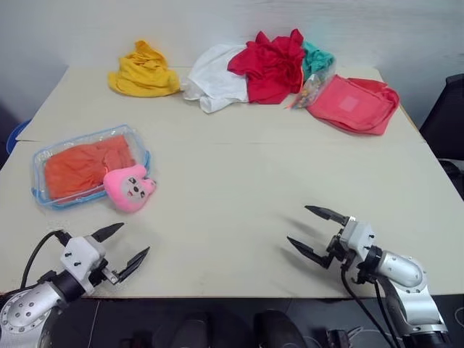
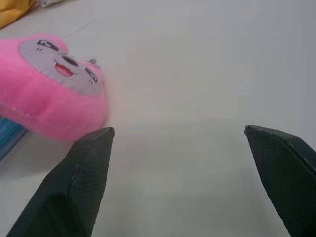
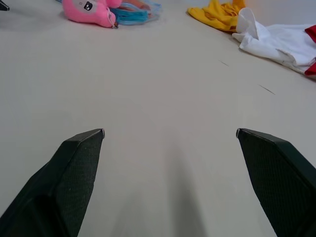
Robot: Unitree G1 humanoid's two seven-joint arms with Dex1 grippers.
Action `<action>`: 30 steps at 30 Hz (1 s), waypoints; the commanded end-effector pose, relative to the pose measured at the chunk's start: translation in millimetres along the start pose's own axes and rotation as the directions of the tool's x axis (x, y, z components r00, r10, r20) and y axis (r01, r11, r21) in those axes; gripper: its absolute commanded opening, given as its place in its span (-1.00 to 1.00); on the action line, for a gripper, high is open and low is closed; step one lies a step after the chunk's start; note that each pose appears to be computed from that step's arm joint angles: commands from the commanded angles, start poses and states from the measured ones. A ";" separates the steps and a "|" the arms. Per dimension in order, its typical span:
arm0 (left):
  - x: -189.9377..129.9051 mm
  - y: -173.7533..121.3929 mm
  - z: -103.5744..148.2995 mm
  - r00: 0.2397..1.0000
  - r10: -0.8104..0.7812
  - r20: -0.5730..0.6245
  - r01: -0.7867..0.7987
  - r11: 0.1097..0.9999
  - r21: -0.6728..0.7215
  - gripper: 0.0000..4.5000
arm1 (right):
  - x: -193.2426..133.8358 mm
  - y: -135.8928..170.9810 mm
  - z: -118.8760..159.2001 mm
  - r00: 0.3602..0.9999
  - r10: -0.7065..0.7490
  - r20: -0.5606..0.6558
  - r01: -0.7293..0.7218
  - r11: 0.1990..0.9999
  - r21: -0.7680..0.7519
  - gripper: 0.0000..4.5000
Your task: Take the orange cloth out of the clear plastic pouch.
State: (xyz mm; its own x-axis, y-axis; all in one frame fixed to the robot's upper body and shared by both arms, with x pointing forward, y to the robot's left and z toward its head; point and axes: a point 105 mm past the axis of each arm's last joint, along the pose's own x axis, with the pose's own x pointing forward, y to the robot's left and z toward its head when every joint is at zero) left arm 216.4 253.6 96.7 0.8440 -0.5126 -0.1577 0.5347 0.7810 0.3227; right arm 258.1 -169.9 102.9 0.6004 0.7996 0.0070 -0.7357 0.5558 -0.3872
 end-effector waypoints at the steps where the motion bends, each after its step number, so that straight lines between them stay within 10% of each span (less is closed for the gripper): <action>1: -0.1 -0.9 9.5 1.000 -0.002 0.020 0.002 1.000 0.029 0.98 | -4.6 -0.5 10.0 1.000 0.015 0.018 -0.015 1.000 -0.021 1.00; 19: -10.9 -4.1 17.5 0.990 -0.119 0.076 0.122 0.992 -0.031 0.98 | -9.4 23.6 1.7 0.988 0.155 -0.019 -0.155 0.988 0.021 1.00; 30: -93.1 84.3 -34.1 0.866 0.492 -0.090 -0.497 0.867 -0.042 0.98 | 34.8 18.1 73.5 0.927 0.109 0.358 -0.124 0.992 0.018 1.00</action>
State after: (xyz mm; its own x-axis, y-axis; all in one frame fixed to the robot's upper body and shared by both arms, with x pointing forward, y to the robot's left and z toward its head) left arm 187.6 364.5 99.8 0.9916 -0.0994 -0.0822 0.1176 0.9582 0.2608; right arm 244.4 -120.3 148.0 0.3785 0.8987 0.2215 -0.8227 0.4363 -0.3644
